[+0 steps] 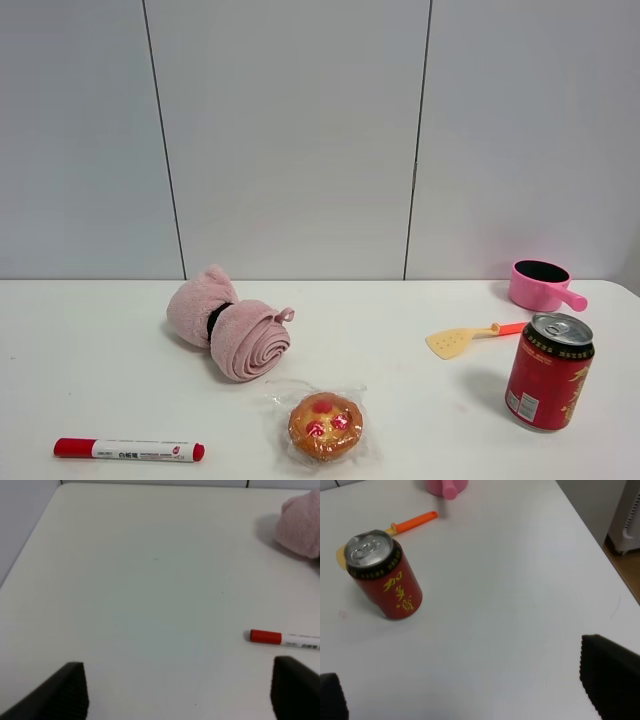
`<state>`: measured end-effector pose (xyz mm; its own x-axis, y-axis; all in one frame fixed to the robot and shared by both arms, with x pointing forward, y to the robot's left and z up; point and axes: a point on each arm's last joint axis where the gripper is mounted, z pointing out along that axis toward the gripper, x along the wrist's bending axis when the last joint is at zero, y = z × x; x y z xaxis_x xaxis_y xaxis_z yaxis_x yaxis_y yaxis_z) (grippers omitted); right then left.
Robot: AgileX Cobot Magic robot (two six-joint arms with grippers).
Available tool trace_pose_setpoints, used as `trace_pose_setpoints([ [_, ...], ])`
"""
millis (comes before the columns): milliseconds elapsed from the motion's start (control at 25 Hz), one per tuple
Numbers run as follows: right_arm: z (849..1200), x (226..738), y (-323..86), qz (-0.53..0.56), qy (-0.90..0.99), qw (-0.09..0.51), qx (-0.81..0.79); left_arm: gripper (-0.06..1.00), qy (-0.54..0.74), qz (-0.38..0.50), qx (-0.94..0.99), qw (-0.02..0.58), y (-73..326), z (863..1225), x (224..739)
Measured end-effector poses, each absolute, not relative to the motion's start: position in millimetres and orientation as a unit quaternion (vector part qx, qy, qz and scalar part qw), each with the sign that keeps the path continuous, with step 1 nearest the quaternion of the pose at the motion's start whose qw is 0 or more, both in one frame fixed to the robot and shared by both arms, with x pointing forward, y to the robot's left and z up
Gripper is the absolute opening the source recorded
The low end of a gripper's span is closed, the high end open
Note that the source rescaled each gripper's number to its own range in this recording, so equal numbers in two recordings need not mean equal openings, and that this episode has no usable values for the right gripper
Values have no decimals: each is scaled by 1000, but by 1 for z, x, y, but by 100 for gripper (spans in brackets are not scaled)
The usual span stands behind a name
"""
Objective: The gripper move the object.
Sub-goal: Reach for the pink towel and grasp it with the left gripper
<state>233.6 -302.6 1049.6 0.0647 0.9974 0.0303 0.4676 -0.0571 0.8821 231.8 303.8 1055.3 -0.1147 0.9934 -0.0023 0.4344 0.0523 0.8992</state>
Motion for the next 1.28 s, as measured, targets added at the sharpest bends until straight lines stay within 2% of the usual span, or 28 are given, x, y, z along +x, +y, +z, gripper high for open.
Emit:
trace_pose_setpoints([
  [40,1050,234,-303,361,581,367,631,63,633,395,564,354,304,1055,232],
  [1000,1050,234,-303,361,581,367,631,63,633,395,563,355,304,1056,231],
  [1120,1050,234,-303,361,581,367,631,63,636,390,565,351,304,1077,233],
  [1280,1050,234,-303,361,581,367,631,63,629,396,570,351,305,1133,245],
])
